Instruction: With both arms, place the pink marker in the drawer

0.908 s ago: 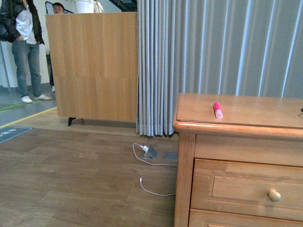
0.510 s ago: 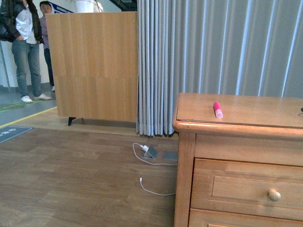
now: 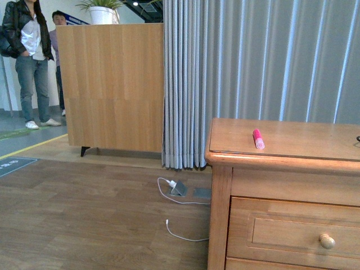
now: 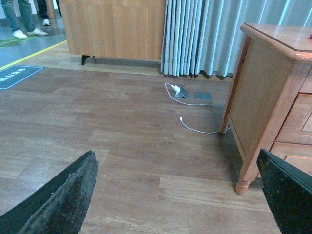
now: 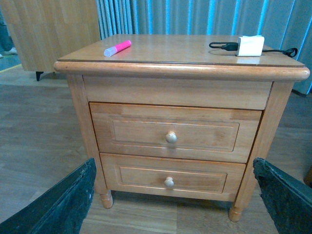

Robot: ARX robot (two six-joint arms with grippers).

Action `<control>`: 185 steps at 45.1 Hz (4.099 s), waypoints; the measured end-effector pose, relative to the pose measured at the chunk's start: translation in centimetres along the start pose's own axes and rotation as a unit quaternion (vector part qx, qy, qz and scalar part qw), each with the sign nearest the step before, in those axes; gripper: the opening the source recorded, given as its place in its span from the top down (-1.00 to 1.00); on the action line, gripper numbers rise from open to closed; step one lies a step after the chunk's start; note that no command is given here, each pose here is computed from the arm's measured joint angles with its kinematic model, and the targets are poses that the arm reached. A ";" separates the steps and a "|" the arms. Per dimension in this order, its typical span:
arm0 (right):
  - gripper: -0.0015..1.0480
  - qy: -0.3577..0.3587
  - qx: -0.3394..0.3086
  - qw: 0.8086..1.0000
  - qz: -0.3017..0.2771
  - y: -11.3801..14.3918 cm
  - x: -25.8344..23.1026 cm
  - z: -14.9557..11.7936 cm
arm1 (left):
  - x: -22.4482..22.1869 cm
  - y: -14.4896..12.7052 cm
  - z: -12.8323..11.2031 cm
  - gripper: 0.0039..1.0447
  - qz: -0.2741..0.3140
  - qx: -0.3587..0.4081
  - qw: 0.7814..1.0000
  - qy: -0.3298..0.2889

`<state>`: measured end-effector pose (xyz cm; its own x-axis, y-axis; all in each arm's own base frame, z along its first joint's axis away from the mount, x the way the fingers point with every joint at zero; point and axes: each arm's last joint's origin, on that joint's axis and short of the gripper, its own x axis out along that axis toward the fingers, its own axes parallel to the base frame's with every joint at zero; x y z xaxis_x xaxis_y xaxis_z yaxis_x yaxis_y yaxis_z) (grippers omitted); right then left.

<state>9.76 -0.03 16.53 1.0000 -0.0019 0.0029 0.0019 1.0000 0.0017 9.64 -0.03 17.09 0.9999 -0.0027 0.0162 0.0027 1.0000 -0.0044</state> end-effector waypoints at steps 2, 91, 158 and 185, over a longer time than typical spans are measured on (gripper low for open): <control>-0.84 0.000 0.000 1.000 0.000 0.0 0.0 0.0 | 0.0 0.0 0.0 -0.89 0.000 0.000 1.000 0.000; -0.84 0.207 0.001 0.978 -0.024 3.4 27.6 -7.1 | 0.0 0.0 0.0 -0.89 0.000 0.000 1.000 0.000; 0.47 0.214 0.004 0.974 -0.079 0.4 32.0 -10.7 | 0.0 0.0 0.0 -0.89 0.000 0.000 1.000 0.000; 0.56 0.221 0.006 0.972 -0.077 0.4 31.6 -10.9 | 0.0 0.0 0.0 -0.89 0.000 0.000 1.000 0.000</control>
<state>41.34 0.30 5.69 0.8918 -0.1478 -0.4276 0.1537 0.9879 -0.0209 9.64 -0.03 17.09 0.9999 -0.0027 0.0162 0.0027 1.0000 -0.0044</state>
